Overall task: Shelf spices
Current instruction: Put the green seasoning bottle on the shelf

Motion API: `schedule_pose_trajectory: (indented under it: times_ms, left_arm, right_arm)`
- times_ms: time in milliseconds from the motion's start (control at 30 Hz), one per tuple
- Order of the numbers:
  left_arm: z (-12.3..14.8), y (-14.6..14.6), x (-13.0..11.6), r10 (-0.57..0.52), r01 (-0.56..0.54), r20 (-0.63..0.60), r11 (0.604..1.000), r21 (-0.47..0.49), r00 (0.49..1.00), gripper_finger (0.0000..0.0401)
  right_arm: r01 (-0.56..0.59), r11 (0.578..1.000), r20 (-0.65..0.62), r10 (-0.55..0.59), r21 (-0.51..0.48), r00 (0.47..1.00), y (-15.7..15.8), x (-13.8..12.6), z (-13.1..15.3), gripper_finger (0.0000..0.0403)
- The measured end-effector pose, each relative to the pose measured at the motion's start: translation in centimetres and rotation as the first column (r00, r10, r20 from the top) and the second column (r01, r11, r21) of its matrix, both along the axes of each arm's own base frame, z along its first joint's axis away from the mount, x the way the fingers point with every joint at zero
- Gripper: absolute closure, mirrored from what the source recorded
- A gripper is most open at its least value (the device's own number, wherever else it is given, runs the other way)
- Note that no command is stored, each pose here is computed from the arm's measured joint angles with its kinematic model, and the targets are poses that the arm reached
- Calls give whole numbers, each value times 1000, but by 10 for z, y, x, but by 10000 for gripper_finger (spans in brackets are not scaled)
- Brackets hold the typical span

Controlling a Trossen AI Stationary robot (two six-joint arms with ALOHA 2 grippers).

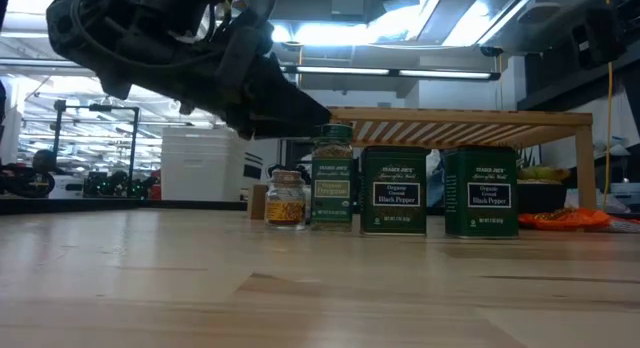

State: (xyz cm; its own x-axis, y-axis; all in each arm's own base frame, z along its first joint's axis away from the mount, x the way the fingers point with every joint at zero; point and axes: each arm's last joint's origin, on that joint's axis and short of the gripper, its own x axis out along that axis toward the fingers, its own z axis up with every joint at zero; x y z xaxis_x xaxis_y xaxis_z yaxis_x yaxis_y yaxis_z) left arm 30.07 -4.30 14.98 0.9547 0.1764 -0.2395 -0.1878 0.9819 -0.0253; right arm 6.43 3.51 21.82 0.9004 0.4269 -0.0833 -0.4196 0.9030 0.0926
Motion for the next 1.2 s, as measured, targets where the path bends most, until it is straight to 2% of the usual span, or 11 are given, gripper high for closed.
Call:
schedule_pose_trajectory:
  times_ms: [267,533,833,967,1067,1200]
  left_arm:
    - [4,0,4,-5,5,4,999,34,1000,141]
    - [-3,12,3,41,-40,-64,999,8,997,141]
    - [-9,11,6,-9,8,-64,1000,-14,998,141]
    - [-23,9,18,-38,36,-77,999,-22,996,141]
    - [-37,10,30,-38,39,-123,999,3,992,141]
    - [-41,13,48,-34,39,-119,999,38,992,141]
  right_arm:
    - [0,1000,0,0,-1,1000,0,0,0,59]
    - [0,1000,1,0,-2,1000,0,0,0,59]
    - [0,1000,1,0,-2,1000,0,0,0,59]
    - [0,1000,1,0,-2,1000,0,0,0,59]
    - [0,1000,0,0,-2,1000,0,0,0,59]
    - [0,1000,0,0,-2,1000,0,0,0,59]
